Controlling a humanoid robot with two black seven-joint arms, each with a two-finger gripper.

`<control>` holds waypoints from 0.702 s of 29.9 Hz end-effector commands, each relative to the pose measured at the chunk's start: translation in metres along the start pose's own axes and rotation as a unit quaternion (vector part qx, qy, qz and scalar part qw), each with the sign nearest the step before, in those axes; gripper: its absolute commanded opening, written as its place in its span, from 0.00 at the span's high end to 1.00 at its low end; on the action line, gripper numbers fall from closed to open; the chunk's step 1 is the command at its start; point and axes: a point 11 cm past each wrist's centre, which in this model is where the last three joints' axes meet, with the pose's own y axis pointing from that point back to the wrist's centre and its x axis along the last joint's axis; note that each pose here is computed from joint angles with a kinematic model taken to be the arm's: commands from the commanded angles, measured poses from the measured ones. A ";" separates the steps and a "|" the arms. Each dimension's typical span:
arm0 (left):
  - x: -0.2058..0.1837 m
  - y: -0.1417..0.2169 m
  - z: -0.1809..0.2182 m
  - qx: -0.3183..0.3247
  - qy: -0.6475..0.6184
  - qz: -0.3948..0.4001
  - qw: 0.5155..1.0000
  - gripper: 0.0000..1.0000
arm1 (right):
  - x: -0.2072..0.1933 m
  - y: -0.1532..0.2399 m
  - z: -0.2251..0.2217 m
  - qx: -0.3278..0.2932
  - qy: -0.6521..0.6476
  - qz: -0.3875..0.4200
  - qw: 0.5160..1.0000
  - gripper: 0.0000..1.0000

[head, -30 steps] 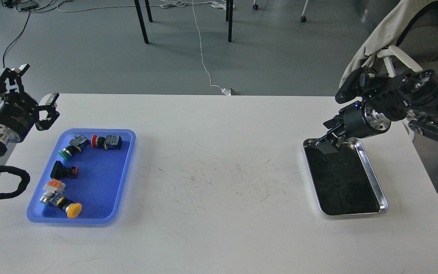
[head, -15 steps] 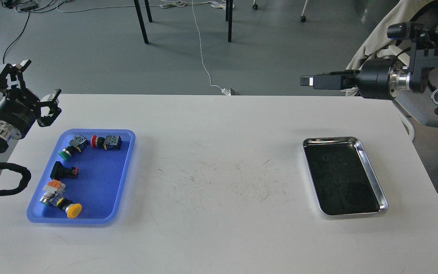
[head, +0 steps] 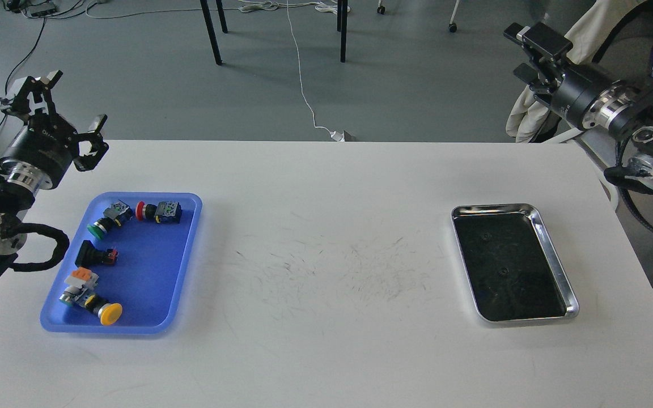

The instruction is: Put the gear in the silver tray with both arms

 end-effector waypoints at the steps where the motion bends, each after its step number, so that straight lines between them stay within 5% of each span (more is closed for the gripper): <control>1: -0.008 -0.008 -0.009 0.078 0.000 -0.008 0.997 0.01 | -0.025 -0.008 0.005 -0.001 -0.022 -0.028 0.999 0.01; 9: -0.024 -0.029 0.018 0.064 -0.007 -0.022 0.998 0.01 | -0.029 -0.029 -0.023 0.047 -0.061 -0.006 0.997 0.01; 21: -0.069 -0.052 -0.022 0.068 0.044 -0.047 0.996 0.01 | -0.046 -0.037 -0.013 0.055 -0.214 0.076 0.972 0.01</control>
